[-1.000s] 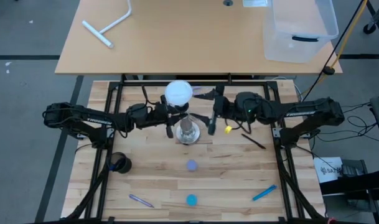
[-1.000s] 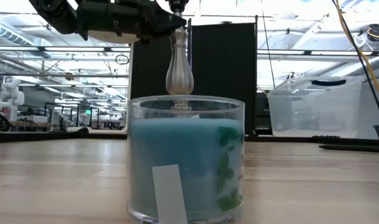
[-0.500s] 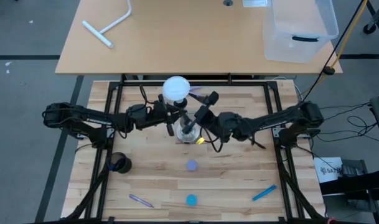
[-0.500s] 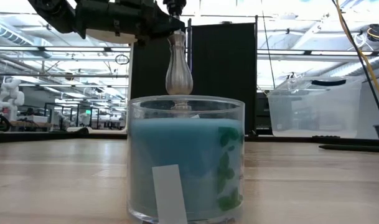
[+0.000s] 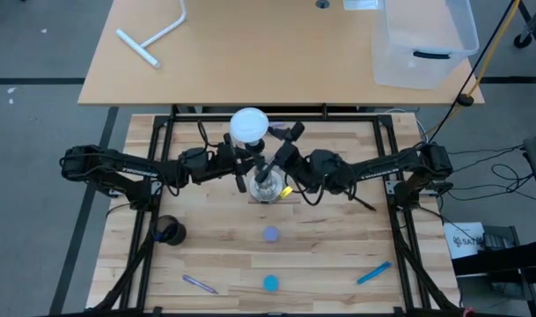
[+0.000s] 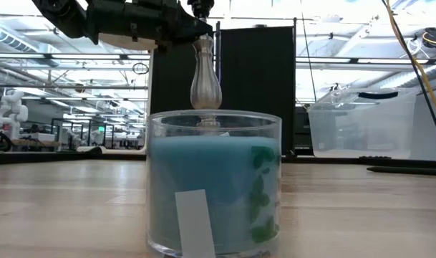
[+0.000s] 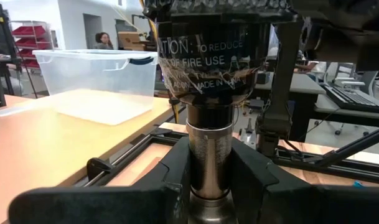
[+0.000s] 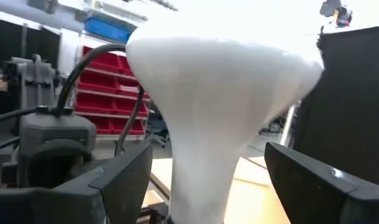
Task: Screw lightbulb
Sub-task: Remove the lightbulb from the silver lamp socket
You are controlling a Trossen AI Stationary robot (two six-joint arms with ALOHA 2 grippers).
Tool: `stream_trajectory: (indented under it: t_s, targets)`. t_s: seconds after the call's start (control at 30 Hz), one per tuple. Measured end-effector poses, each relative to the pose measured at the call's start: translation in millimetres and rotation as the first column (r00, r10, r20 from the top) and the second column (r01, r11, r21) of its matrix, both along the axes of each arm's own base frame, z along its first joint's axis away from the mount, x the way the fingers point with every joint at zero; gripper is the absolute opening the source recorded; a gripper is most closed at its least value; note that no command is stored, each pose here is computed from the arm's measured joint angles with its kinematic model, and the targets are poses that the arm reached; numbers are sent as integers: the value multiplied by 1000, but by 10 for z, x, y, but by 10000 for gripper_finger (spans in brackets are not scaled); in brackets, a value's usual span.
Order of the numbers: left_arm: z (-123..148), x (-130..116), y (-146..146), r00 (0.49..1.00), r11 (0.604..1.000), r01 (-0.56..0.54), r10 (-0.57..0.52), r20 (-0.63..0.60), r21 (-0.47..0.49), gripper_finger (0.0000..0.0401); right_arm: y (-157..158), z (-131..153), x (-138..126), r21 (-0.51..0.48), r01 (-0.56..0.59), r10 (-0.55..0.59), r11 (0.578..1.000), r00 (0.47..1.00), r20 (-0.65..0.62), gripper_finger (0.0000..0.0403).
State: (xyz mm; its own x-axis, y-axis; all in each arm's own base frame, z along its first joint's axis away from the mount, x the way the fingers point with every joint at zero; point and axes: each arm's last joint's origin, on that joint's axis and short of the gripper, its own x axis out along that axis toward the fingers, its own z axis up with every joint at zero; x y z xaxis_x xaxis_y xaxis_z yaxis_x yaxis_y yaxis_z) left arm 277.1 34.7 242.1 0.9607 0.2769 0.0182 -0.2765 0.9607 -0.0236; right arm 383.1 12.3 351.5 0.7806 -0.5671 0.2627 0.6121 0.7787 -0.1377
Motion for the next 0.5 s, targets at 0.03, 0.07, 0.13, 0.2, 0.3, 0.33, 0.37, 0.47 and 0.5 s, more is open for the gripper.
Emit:
stream_trajectory:
  t_s: [0.03, 0.07, 0.13, 0.2, 0.3, 0.33, 0.37, 0.47, 0.5]
  targets:
    - [0, 0, 1, 1000, 1000, 0, 0, 0, 0, 76, -16, 9, 1, -7, -13, 13, 1000, 1000, 9, 302]
    - [0, 0, 0, 1000, 1000, 0, 0, 0, 0, 76, -25, 21, 1, -15, -31, 32, 999, 999, 21, 302]
    - [0, 0, 1, 1000, 1000, -1, 1, 0, 0, 76, -53, 42, 4, -21, -54, 55, 998, 998, 38, 302]
    - [0, 0, 1, 1000, 1000, -1, 1, 0, 1, 76, -89, 70, 16, -23, -57, 57, 998, 998, 28, 302]
    - [1, -1, 2, 1000, 1000, -5, 5, -1, 3, 76, -134, 87, 30, -28, -100, 101, 995, 994, 29, 302]
    - [1, -1, 3, 1000, 1000, -6, 6, -1, 3, 76, -146, 91, 34, -32, -121, 122, 992, 992, 31, 300]
    - [1, -1, 3, 1000, 1000, -6, 6, -1, 3, 76, -161, 97, 38, -35, -137, 138, 990, 990, 32, 299]
    - [-2, -1, 2, 1000, 1000, -5, 5, -3, 5, 76, -194, 97, 43, -45, -162, 163, 986, 986, 23, 285]
    - [-4, -2, 1, 1000, 1000, -2, 2, -5, 6, 76, -205, 95, 43, -45, -175, 176, 984, 984, 14, 278]
